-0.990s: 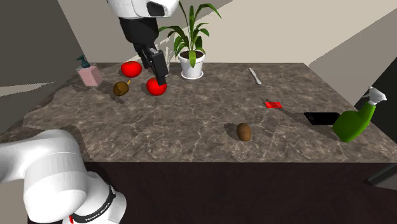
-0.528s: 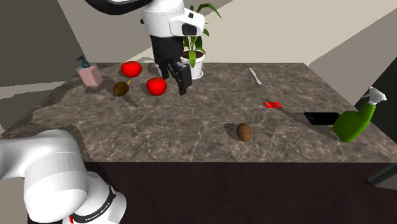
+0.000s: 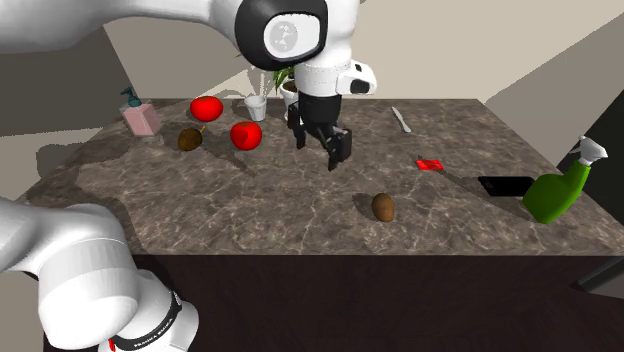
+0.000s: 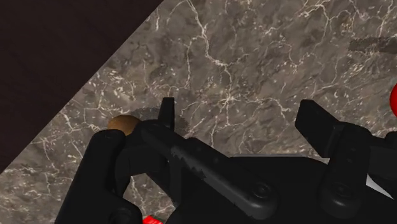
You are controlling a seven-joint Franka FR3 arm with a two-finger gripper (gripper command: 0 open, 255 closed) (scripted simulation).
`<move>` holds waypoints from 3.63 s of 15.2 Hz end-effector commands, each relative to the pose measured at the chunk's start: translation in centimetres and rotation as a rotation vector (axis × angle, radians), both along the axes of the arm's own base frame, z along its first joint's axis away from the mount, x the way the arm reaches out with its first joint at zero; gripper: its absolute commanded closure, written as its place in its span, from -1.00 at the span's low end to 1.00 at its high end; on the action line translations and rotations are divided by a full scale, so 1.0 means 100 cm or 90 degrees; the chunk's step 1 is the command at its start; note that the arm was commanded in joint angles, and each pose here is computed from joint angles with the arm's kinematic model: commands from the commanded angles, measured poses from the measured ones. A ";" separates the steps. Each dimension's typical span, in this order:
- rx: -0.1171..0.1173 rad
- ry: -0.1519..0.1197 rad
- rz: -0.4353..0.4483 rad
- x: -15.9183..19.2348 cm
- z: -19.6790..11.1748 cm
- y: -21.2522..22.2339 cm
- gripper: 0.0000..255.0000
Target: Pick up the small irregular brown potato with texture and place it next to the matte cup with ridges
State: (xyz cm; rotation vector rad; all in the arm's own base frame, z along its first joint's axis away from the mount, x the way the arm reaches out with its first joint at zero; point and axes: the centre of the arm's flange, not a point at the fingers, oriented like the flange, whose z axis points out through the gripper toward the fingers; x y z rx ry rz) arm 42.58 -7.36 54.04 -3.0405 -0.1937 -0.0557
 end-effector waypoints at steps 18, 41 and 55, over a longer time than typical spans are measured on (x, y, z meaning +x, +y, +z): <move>-0.047 0.070 0.178 0.195 -0.159 -0.067 -1.00; -0.051 0.076 0.195 0.209 -0.215 -0.071 1.00; -0.051 0.076 0.195 0.209 -0.162 -0.071 1.00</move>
